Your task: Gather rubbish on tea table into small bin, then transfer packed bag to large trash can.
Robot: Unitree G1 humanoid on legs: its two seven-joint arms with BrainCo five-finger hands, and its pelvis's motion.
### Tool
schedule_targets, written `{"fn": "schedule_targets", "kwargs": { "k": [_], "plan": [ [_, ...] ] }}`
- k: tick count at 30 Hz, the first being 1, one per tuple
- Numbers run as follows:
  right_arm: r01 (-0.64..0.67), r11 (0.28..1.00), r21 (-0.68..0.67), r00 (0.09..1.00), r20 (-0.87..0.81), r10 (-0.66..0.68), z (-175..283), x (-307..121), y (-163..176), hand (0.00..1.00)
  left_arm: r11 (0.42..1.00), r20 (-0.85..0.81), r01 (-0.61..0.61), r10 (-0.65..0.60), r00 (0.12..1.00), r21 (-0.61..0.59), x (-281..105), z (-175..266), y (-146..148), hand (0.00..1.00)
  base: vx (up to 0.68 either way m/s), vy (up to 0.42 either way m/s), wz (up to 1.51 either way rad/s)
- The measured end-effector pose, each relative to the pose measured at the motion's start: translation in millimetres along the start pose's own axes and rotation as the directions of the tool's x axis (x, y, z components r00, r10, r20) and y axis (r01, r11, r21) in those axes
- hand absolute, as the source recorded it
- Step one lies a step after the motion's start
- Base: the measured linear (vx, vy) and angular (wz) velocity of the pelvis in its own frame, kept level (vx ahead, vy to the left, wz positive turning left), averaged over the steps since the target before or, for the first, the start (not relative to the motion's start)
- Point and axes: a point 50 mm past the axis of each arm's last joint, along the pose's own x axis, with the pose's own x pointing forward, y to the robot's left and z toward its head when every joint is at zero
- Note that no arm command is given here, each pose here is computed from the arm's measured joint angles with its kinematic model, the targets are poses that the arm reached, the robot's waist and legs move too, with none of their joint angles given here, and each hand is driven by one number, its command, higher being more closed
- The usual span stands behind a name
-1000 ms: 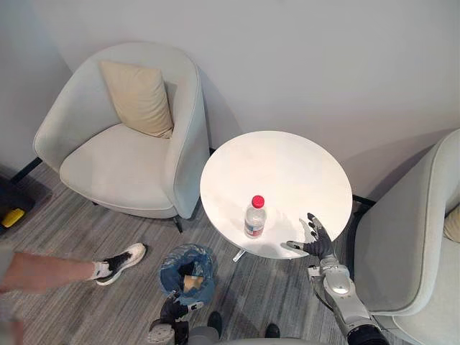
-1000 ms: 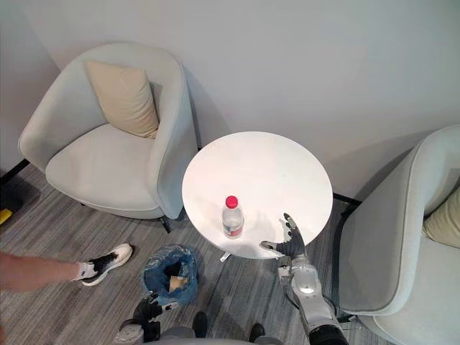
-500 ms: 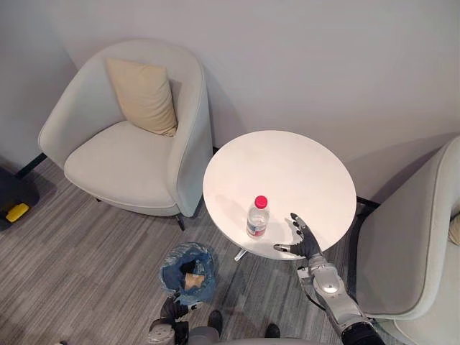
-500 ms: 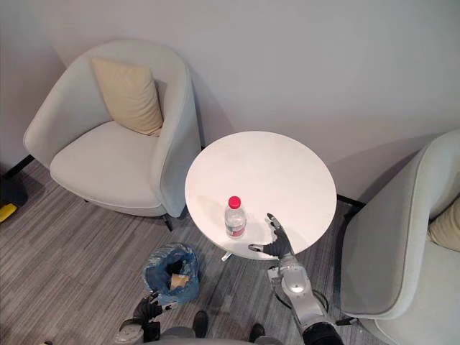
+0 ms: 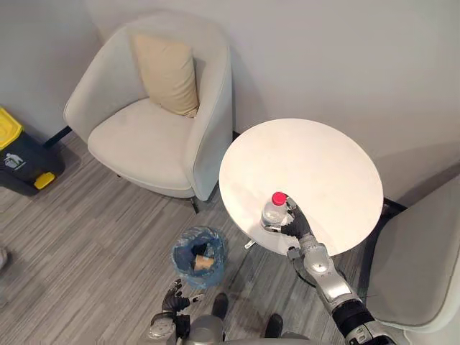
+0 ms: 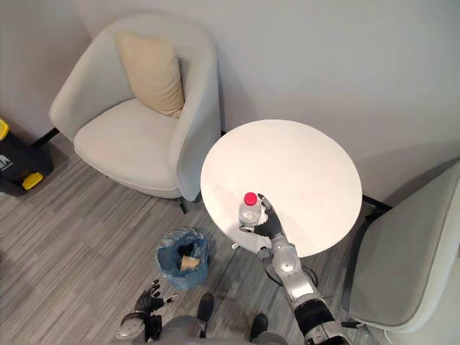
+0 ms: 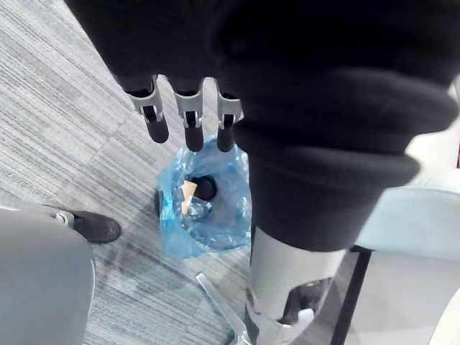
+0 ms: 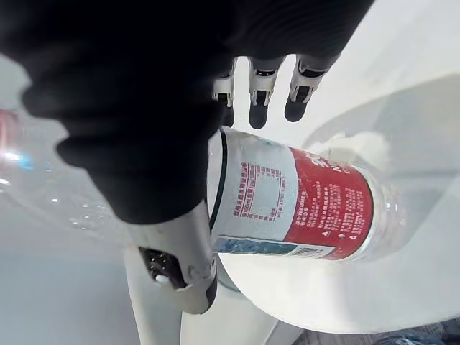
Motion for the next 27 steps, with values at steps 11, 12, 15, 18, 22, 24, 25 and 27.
{"fn": "schedule_targets", "kwargs": {
  "k": [11, 12, 15, 18, 22, 24, 25, 27],
  "plan": [
    [0.024, 0.999, 0.047, 0.997, 0.07, -0.028, 34.1, 35.0, -3.5, 1.0, 0.999, 0.07, 0.017, -0.015, 0.997, -0.034, 3.6, 17.1, -6.7, 0.0, -0.04, 0.01, 0.07],
    [0.022, 0.999, 0.043, 0.997, 0.068, -0.025, 34.4, 36.4, -3.3, 1.0, 0.999, 0.069, 0.016, -0.014, 0.997, -0.039, 3.7, 17.1, -6.6, 0.0, -0.05, 0.008, 0.04],
    [0.017, 0.999, 0.039, 0.997, 0.074, -0.02, 37.1, 38.4, -2.8, 1.0, 0.999, 0.077, 0.016, -0.013, 0.997, -0.046, 4.8, 20.2, -7.1, 0.0, 0.0, 0.0, 0.0],
    [0.018, 0.999, 0.049, 0.997, 0.072, -0.022, 37.0, 38.4, -2.9, 1.0, 0.999, 0.089, 0.023, -0.02, 0.996, -0.039, 6.5, 25.1, -9.2, 0.0, 0.01, 0.006, 0.03],
    [0.023, 0.998, 0.054, 0.996, 0.09, -0.027, 39.7, 36.4, -5.3, 1.0, 0.999, 0.09, 0.025, -0.022, 0.996, -0.035, 6.5, 25.4, -10.0, 0.0, 0.02, 0.008, 0.07],
    [0.025, 0.998, 0.066, 0.991, 0.128, -0.033, 44.6, 29.6, -6.8, 1.0, 0.999, 0.089, 0.025, -0.022, 0.996, -0.035, 6.5, 25.3, -9.9, 0.0, 0.0, 0.004, 0.02],
    [0.026, 0.997, 0.074, 0.986, 0.16, -0.037, 48.4, 22.8, -7.1, 1.0, 0.999, 0.088, 0.025, -0.021, 0.996, -0.035, 6.5, 25.0, -9.8, 0.0, 0.0, 0.0, 0.0],
    [0.024, 0.997, 0.077, 0.98, 0.195, -0.038, 52.5, 14.5, -6.4, 1.0, 0.999, 0.086, 0.025, -0.022, 0.996, -0.034, 6.5, 24.7, -9.7, 0.0, 0.0, 0.0, 0.0]
  ]
}}
